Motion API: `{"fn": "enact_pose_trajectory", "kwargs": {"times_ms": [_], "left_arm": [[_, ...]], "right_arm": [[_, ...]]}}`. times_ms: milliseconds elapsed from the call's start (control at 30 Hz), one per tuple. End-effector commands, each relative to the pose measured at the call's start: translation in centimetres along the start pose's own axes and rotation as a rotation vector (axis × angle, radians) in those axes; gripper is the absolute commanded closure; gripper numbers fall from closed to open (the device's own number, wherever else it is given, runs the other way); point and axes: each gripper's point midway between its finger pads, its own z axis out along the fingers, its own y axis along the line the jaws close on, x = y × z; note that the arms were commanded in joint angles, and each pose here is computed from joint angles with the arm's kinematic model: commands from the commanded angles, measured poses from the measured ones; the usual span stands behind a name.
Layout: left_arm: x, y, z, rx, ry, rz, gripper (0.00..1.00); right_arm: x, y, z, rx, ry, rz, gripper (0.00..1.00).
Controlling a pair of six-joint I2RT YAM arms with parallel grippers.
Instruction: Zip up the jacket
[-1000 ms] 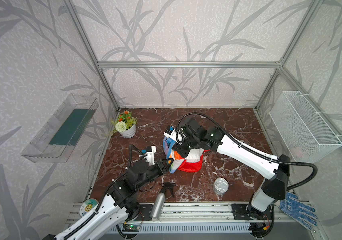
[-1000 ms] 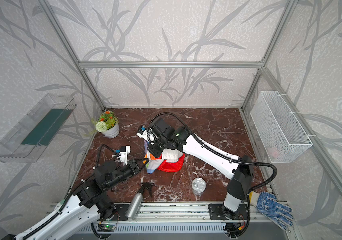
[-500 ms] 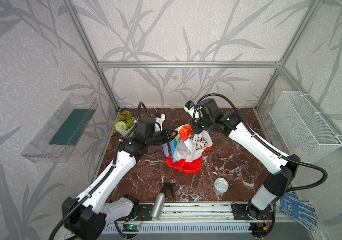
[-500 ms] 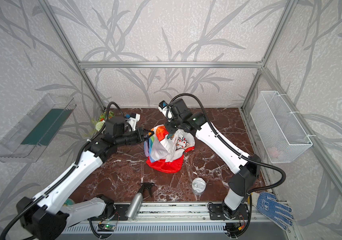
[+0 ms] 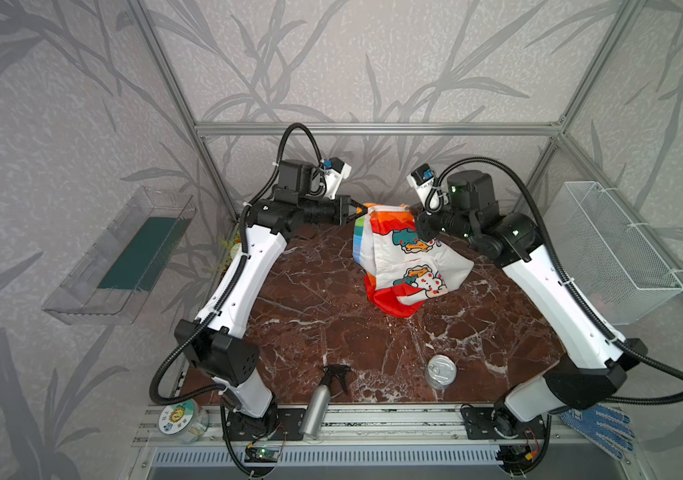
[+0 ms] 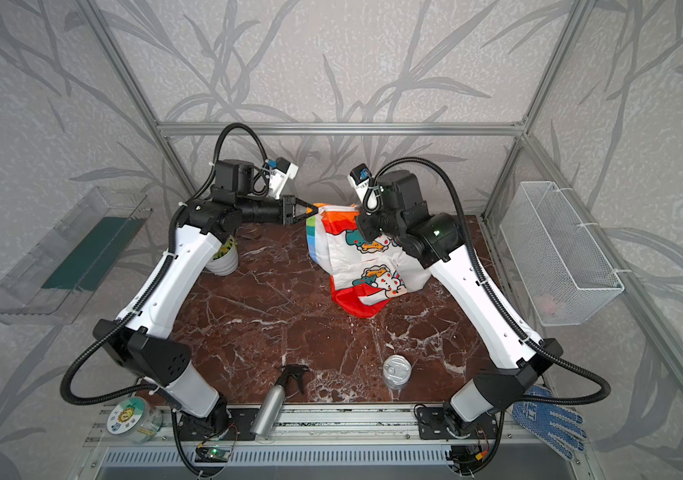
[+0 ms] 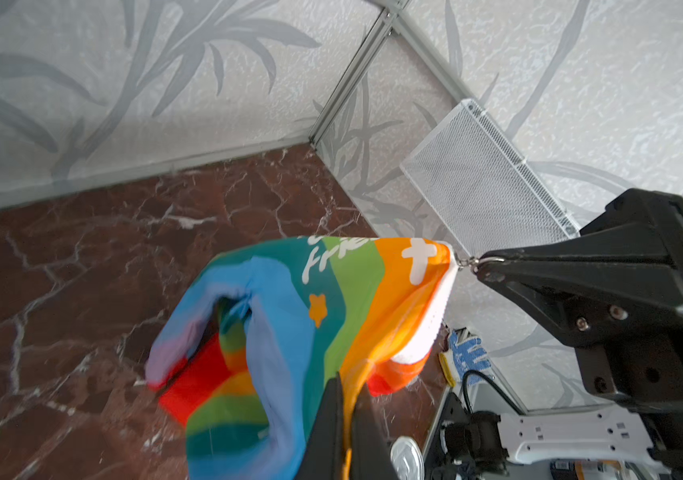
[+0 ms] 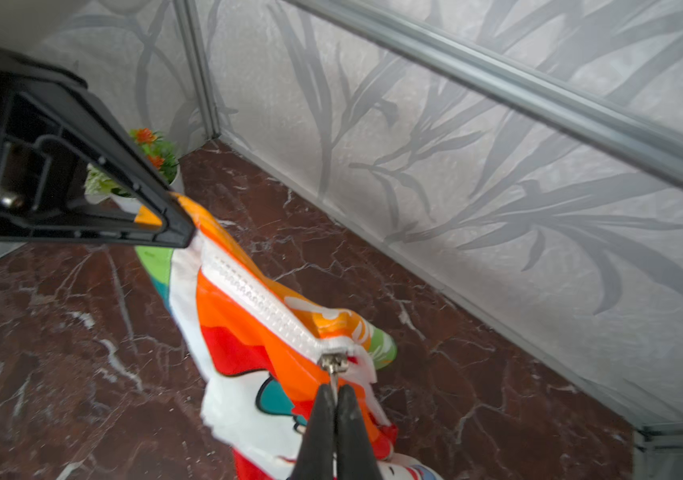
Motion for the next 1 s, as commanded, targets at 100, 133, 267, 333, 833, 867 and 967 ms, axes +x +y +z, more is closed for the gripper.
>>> {"fn": "enact_pose_trajectory", "kwargs": {"times_ms": [100, 133, 267, 333, 833, 867, 967], "left_arm": [[14.4, 8.7, -2.6, -0.227, 0.269, -0.177, 1.0], [16.9, 9.4, -2.5, -0.242, 0.319, -0.209, 1.0], [23.0, 11.5, -2.5, -0.311, 0.394, -0.306, 1.0], [25.3, 12.3, -3.1, -0.362, 0.432, -0.341, 1.0], [28.4, 15.8, -5.1, -0.54, 0.515, -0.441, 1.0], [28.3, 15.9, -5.2, -0.541, 0.506, -0.447, 1.0], [28.0, 16.1, -5.4, -0.54, 0.495, -0.456, 1.0]], "right_arm": [[10.8, 6.2, 4.7, -0.154, 0.183, 0.257, 1.0], [11.8, 6.8, 5.8, -0.18, 0.19, 0.296, 1.0], [17.4, 8.1, 9.3, -0.202, 0.305, 0.376, 1.0], [18.7, 7.8, 10.3, -0.182, 0.345, 0.375, 1.0], [19.4, 0.4, 9.9, 0.039, 0.408, 0.349, 1.0], [19.5, -0.2, 9.5, 0.061, 0.405, 0.355, 1.0], [19.6, -1.2, 8.8, 0.104, 0.39, 0.361, 1.0]]}}
